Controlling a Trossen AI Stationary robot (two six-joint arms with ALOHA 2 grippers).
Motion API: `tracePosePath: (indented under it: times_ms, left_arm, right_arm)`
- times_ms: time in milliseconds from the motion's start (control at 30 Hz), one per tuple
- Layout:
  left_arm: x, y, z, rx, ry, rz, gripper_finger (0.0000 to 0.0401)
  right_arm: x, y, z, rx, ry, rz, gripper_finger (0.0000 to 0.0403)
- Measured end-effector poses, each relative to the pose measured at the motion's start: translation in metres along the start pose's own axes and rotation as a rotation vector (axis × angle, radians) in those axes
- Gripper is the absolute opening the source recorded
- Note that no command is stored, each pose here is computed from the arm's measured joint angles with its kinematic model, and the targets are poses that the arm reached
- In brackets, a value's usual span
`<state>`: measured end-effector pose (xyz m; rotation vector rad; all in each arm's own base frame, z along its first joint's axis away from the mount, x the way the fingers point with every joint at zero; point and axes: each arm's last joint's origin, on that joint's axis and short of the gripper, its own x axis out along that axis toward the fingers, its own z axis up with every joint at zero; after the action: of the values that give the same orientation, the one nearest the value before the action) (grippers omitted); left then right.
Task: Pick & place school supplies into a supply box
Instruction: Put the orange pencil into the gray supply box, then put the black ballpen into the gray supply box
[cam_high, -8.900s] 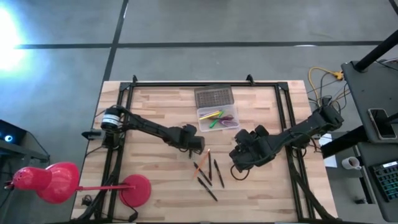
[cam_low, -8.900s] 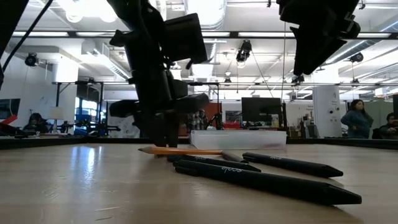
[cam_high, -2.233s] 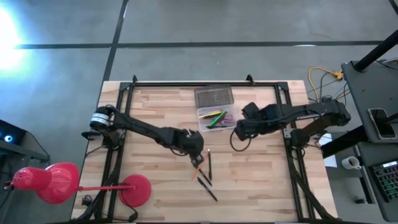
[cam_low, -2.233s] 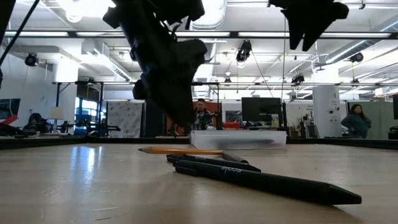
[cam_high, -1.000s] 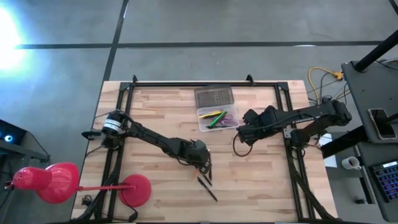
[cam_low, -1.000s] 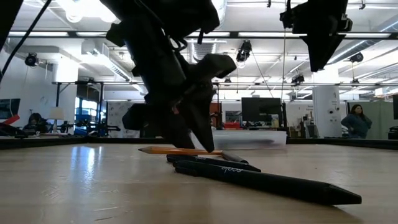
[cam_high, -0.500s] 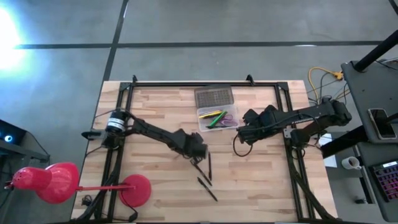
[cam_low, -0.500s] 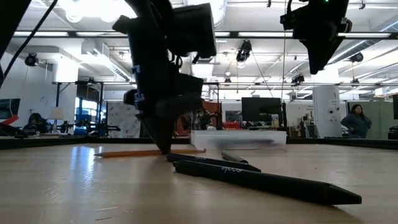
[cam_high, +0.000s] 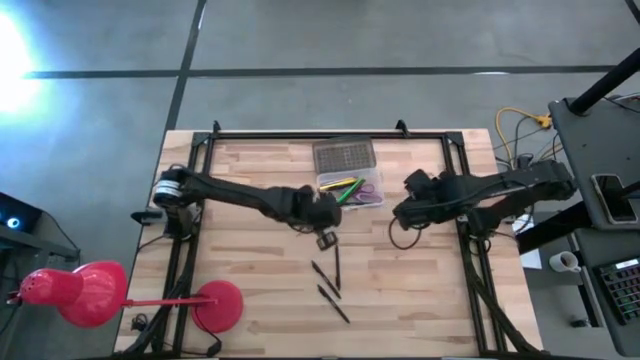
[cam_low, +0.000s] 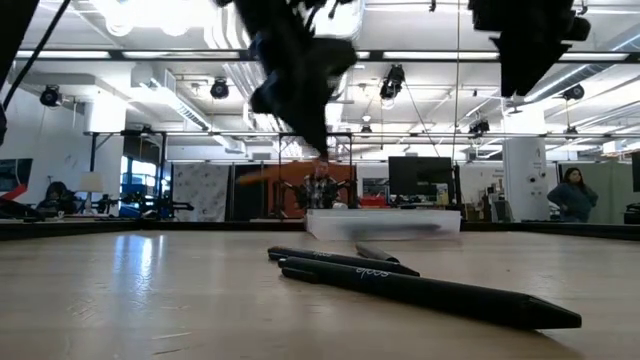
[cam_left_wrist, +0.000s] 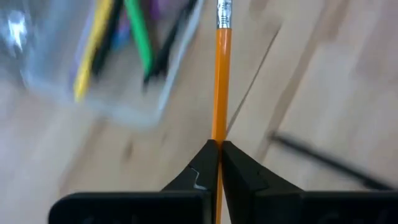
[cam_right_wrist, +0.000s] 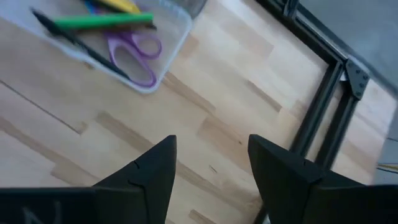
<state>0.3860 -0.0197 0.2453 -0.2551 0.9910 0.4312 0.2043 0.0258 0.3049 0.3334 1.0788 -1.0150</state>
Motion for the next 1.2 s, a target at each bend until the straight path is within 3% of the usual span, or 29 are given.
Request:
tracePosePath:
  times_ms: [167, 267, 433, 667, 800, 900, 1000, 1200]
  left_arm:
    - [-0.03, 0.014, 0.048, 0.186, -0.178, 0.027, 0.0001]
    - [-0.016, 0.036, 0.071, 0.245, -0.178, 0.057, 0.0001]
    - [0.017, 0.075, 0.096, 0.189, -0.149, -0.004, 0.0001]
    - [0.055, 0.086, 0.091, 0.178, -0.052, 0.026, 0.0023]
    - [0.03, 0.072, 0.08, 0.212, -0.053, 0.013, 0.0037]
    - [-0.004, 0.045, 0.061, 0.295, -0.09, -0.048, 0.0037]
    - [-0.037, 0.025, 0.03, 0.32, -0.124, -0.111, 0.0037]
    - [-0.075, 0.012, -0.047, 0.051, -0.172, -0.265, 0.0037]
  right_arm:
    - [-0.016, -0.02, -0.005, 0.09, -0.057, 0.079, 0.0178]
    - [-0.022, -0.025, -0.009, 0.122, -0.063, 0.115, 0.0174]
    - [-0.027, -0.02, -0.018, 0.141, -0.025, 0.164, 0.0174]
    - [-0.031, 0.003, -0.037, 0.122, -0.005, 0.189, 0.0176]
    - [-0.03, 0.025, -0.049, 0.012, 0.049, 0.257, 0.018]
    - [-0.025, 0.049, -0.056, -0.162, 0.081, 0.375, 0.0178]
    - [-0.015, 0.078, -0.061, -0.446, 0.016, 0.493, 0.0174]
    - [0.012, 0.128, -0.067, -1.131, -0.129, 0.461, 0.0174]
